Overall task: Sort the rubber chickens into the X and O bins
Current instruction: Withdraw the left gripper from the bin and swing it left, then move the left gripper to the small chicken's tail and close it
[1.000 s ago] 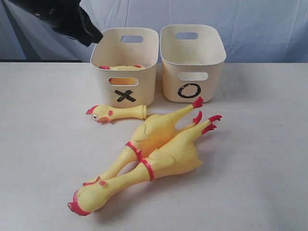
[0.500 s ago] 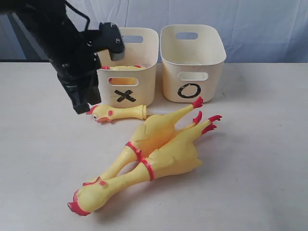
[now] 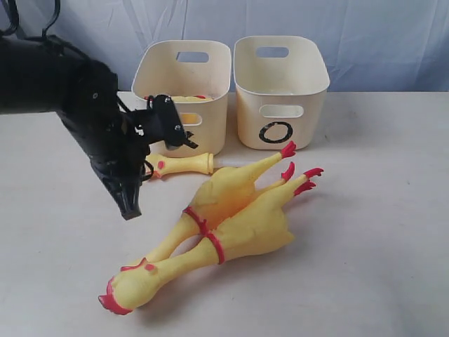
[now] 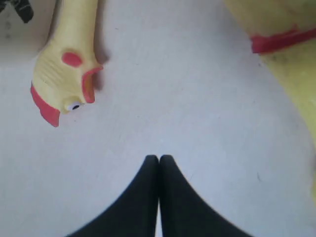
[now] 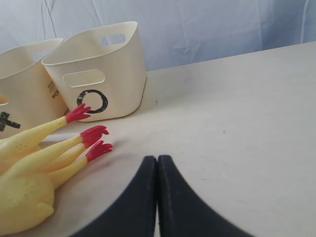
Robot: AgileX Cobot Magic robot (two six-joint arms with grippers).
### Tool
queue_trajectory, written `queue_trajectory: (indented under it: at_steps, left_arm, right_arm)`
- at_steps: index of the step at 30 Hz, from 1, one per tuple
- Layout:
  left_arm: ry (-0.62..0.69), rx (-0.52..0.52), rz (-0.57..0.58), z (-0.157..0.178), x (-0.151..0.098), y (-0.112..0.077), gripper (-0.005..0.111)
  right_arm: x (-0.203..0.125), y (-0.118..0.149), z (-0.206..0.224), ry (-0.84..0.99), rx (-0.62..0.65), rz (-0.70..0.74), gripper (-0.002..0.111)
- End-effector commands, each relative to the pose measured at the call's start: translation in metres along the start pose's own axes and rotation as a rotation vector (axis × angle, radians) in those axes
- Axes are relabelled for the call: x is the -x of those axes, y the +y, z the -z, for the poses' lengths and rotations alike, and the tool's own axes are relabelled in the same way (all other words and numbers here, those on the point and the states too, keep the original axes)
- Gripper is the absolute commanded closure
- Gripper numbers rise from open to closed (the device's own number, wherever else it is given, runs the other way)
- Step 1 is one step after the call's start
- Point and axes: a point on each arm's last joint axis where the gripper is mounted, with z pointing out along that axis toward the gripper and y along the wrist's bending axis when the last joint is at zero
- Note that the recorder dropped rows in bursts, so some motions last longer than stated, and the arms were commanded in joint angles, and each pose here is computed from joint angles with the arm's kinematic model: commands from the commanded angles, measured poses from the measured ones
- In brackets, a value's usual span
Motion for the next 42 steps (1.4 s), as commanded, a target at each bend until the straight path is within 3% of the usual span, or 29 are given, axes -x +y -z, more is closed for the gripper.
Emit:
queue_trajectory:
  at_steps: [1, 5, 10, 14, 17, 21, 24, 28, 29, 31, 40, 42]
  left_arm:
    - [-0.113, 0.031, 0.205, -0.011, -0.016, 0.012, 0.106]
    - [-0.15, 0.021, 0.363, -0.014, -0.036, 0.033, 0.106]
    - [-0.218, -0.024, 0.454, -0.015, -0.067, 0.058, 0.106]
    - [-0.466, -0.129, 0.56, -0.009, -0.095, 0.083, 0.107]
    - [-0.58, -0.25, 0.738, -0.022, -0.122, 0.096, 0.107]
    - [-0.67, -0.481, 0.987, -0.057, -0.136, 0.098, 0.107]
    - [-0.681, -0.498, 1.137, -0.08, -0.14, 0.102, 0.105]
    - [-0.674, -0.481, 1.18, -0.095, -0.141, 0.112, 0.082]
    - [-0.669, -0.464, 1.21, -0.1, -0.141, 0.115, 0.069]
    - [-0.68, -0.426, 1.24, -0.102, -0.141, 0.122, 0.057]
    - [-0.586, -0.315, 1.081, -0.105, -0.116, 0.125, 0.055]
    - [-0.558, -0.281, 1.095, -0.108, -0.112, 0.124, 0.055]
  right_arm:
    - [0.001, 0.0, 0.0, -0.012, 0.003, 0.006, 0.109]
    - [0.001, 0.0, 0.0, -0.012, 0.003, 0.006, 0.109]
    - [0.001, 0.0, 0.0, -0.012, 0.003, 0.006, 0.109]
    - [0.001, 0.0, 0.0, -0.012, 0.003, 0.006, 0.109]
    - [0.001, 0.0, 0.0, -0.012, 0.003, 0.006, 0.109]
    - [0.001, 0.0, 0.0, -0.012, 0.003, 0.006, 0.109]
    - [0.001, 0.0, 0.0, -0.012, 0.003, 0.004, 0.109]
    - [0.001, 0.0, 0.0, -0.012, 0.003, 0.003, 0.109]
    - [0.001, 0.0, 0.0, -0.012, 0.003, 0.003, 0.109]
    - [0.001, 0.0, 0.0, -0.012, 0.003, 0.003, 0.109]
    - [0.001, 0.0, 0.0, -0.012, 0.003, 0.003, 0.109]
    - [0.001, 0.0, 0.0, -0.012, 0.003, 0.003, 0.109]
